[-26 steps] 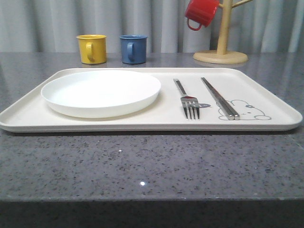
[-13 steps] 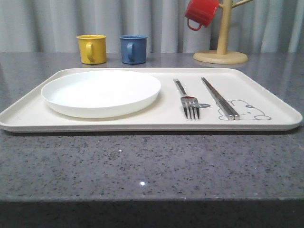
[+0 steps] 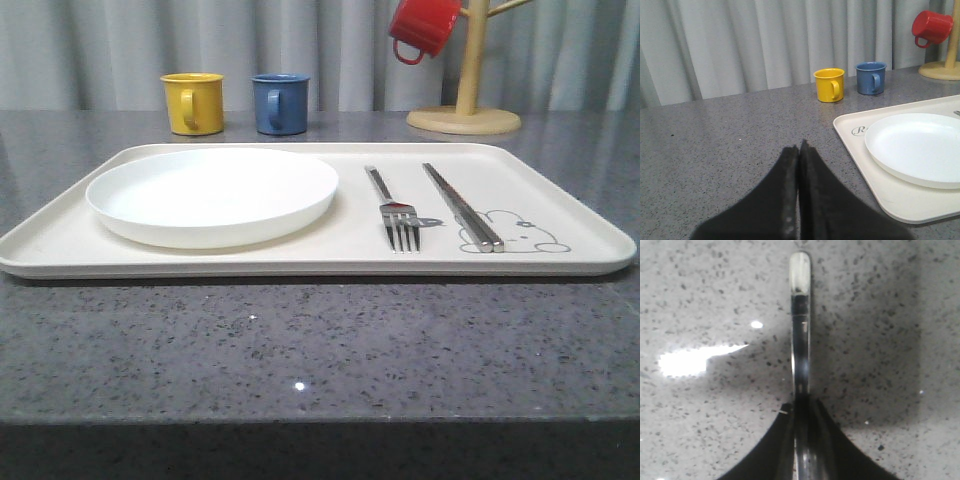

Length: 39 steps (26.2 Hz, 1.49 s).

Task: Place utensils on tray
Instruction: 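Lift the spoon and carry it over the tray beside the chopsticks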

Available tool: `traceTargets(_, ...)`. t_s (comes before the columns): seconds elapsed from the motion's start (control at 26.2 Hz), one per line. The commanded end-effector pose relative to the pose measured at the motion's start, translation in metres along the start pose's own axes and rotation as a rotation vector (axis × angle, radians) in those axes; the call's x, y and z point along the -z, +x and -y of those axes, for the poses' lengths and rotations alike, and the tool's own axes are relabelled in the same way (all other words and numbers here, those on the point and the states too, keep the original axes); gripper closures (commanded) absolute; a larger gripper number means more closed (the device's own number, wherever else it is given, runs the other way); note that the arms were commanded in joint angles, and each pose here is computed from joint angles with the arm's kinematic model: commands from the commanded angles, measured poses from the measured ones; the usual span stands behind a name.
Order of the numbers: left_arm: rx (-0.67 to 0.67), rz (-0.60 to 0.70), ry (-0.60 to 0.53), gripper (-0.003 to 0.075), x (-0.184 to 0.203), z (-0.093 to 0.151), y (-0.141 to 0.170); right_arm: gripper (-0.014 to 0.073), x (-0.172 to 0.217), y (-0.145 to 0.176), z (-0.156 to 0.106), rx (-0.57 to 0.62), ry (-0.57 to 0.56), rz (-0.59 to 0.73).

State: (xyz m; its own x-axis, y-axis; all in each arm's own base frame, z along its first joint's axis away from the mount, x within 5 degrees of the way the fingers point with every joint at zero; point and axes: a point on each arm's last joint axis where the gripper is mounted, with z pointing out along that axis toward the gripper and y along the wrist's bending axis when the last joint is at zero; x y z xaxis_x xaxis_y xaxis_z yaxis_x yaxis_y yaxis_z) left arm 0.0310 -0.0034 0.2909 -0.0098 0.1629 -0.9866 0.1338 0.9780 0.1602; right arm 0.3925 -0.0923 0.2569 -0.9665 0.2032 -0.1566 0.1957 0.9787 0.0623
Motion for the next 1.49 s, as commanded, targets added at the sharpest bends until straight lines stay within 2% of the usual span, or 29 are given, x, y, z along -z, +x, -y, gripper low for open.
traceTargets(0.0,0.018,0.091,-0.007,0.0738,0.002,-0.002,-0.014,0.0529,0.043,0.013,-0.002,0.011,-0.003,0.026)
traceTargets(0.42,0.018,0.091,-0.007,0.0738,0.002,-0.002,-0.014,0.0529,0.088,0.03,-0.013,-0.001,-0.024,0.122)
traceTargets(0.61,0.018,0.091,-0.007,0.0738,0.002,-0.002,-0.014,0.0529,0.117,0.044,-0.033,0.003,-0.049,0.195)
traceTargets(0.84,0.018,0.091,-0.007,0.0738,0.002,-0.002,-0.014,0.0529,0.133,0.056,-0.064,0.031,-0.085,0.23)
traceTargets(1.1,0.018,0.091,-0.007,0.0738,0.002,-0.002,-0.014,0.0529,0.129,0.064,-0.111,0.107,-0.149,0.202)
traceTargets(1.3,0.018,0.091,-0.007,0.0738,0.002,-0.002,-0.014,0.0529,0.109,0.068,-0.152,0.17,-0.17,0.132)
traceTargets(1.45,0.018,0.091,-0.007,0.0738,0.002,-0.002,-0.014,0.0529,0.087,0.065,-0.172,0.164,-0.17,0.084)
